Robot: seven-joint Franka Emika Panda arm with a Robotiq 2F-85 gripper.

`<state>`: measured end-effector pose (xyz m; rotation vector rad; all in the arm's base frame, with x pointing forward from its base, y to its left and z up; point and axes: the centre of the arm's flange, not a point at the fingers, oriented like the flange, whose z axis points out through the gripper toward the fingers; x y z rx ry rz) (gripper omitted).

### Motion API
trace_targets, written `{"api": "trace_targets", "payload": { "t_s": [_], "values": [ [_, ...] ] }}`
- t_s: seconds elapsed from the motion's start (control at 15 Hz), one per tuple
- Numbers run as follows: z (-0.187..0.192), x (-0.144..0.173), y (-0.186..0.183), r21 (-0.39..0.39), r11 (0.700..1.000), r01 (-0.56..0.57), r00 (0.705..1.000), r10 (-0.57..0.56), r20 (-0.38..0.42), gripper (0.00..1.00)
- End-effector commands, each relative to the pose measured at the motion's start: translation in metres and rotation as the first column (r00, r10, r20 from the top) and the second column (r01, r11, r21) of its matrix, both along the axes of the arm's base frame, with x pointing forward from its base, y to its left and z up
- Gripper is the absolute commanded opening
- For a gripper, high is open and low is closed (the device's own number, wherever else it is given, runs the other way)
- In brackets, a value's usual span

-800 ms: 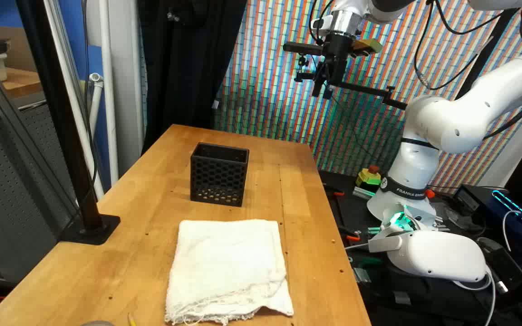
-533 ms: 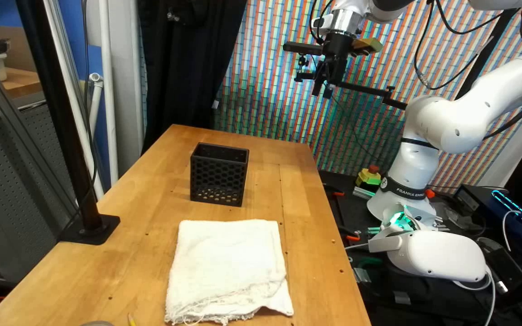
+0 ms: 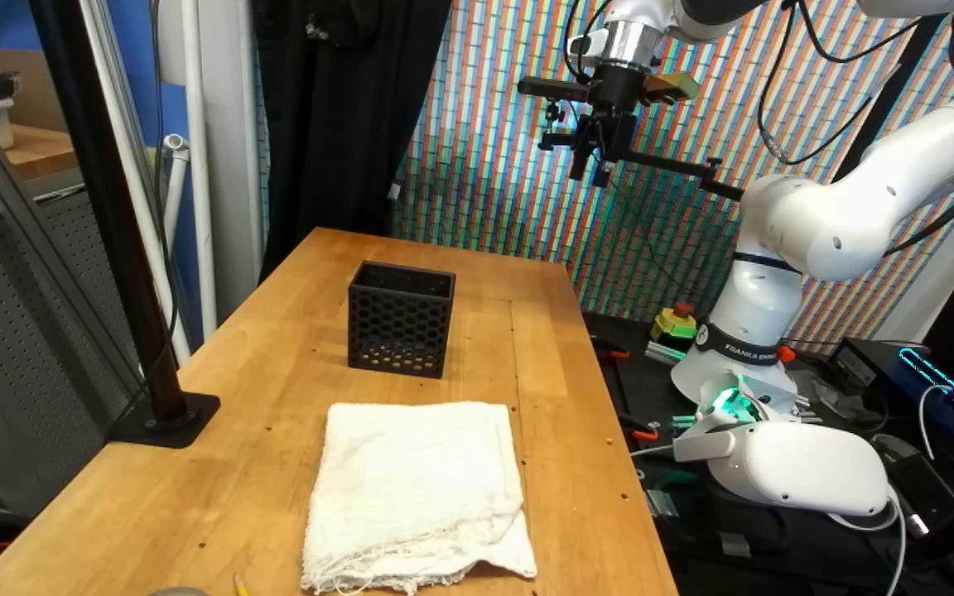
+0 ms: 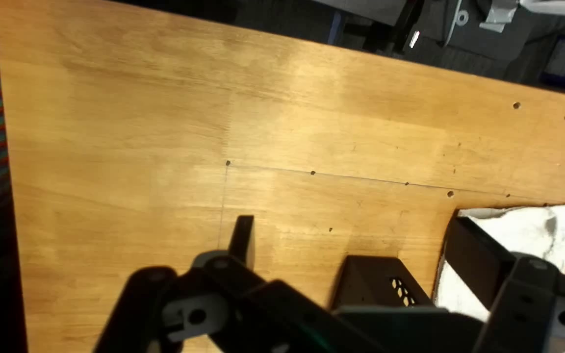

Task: Put the white towel inside the black basket

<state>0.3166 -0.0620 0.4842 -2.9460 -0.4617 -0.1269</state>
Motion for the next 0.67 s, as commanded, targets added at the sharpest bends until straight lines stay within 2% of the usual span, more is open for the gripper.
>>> {"api": "trace_targets", "payload": {
  "t_s": [0.0, 0.13, 0.27, 0.6],
  "values": [
    [0.001, 0.015, 0.056, -0.091, 0.981, -0.172, 0.985, 0.17, -0.032, 1.0],
    [0.0, 0.022, 0.098, -0.133, 0.954, -0.268, 0.963, 0.265, -0.039, 1.0],
    [-0.002, 0.03, 0.137, -0.175, 0.913, -0.368, 0.93, 0.366, -0.046, 1.0],
    [0.005, 0.052, 0.231, -0.256, 0.787, -0.561, 0.811, 0.585, 0.022, 1.0]
  ]
}}
